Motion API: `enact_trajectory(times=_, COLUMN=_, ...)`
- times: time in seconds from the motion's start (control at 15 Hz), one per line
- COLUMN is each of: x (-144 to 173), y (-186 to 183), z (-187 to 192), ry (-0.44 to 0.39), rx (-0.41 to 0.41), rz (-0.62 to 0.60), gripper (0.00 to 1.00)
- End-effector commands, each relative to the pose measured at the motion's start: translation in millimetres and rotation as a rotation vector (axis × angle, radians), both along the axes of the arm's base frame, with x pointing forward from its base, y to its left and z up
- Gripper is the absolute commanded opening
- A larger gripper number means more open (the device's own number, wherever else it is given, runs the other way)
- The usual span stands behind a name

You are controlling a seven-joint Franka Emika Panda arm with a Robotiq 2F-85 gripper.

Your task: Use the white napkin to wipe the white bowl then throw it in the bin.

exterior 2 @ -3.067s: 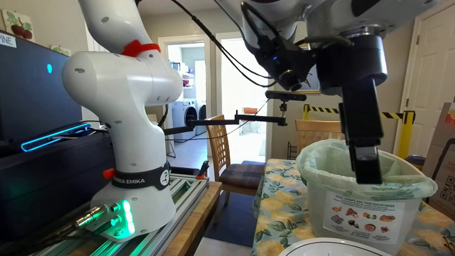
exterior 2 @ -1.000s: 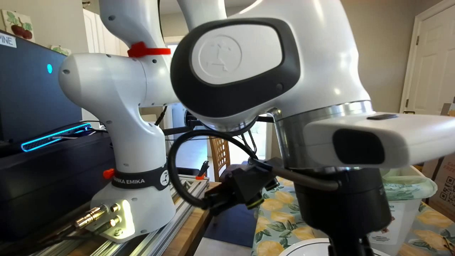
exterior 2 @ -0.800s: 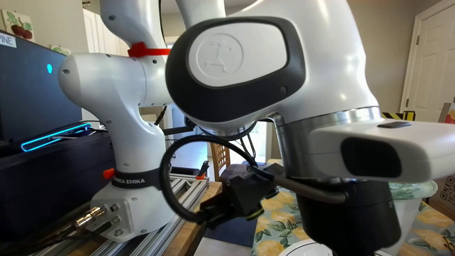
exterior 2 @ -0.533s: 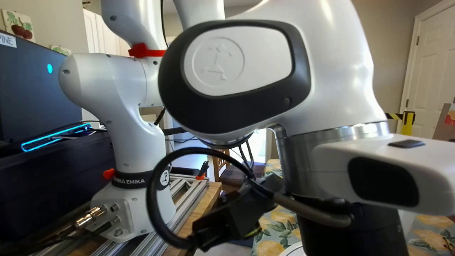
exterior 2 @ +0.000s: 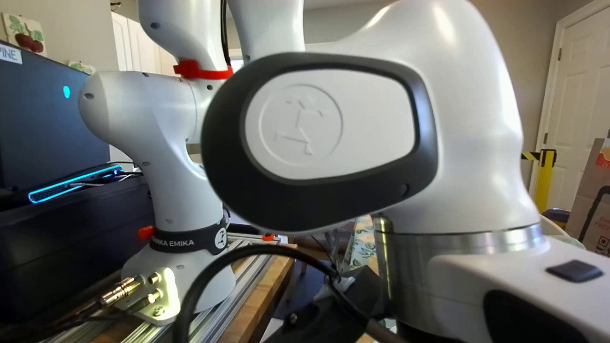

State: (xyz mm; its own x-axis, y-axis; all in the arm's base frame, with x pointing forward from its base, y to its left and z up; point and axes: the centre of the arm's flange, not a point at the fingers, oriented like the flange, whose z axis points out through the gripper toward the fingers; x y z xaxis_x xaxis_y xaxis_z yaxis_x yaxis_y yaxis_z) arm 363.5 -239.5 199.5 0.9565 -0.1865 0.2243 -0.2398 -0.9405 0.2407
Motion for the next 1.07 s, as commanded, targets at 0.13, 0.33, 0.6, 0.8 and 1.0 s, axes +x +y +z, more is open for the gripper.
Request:
enact_trajectory(times=0.13, x=4, y=-5, z=-33, ry=0.017, rx=-0.010, rz=0.002, gripper=1.00)
enact_trajectory(times=0.33, x=4, y=-8, z=-41, ry=0.032, rx=-0.010, rz=0.002, gripper=1.00)
enact_trajectory(times=0.6, x=1, y=-8, z=-30, ry=0.050, rx=0.003, rz=-0.008, gripper=1.00)
enact_trajectory(times=0.8, x=4, y=-9, z=-33, ry=0.055, rx=0.002, rz=-0.015, gripper=1.00)
enact_trajectory(times=1.0, x=4, y=-14, z=-37, ry=0.046, rx=-0.011, rz=-0.054, gripper=1.00)
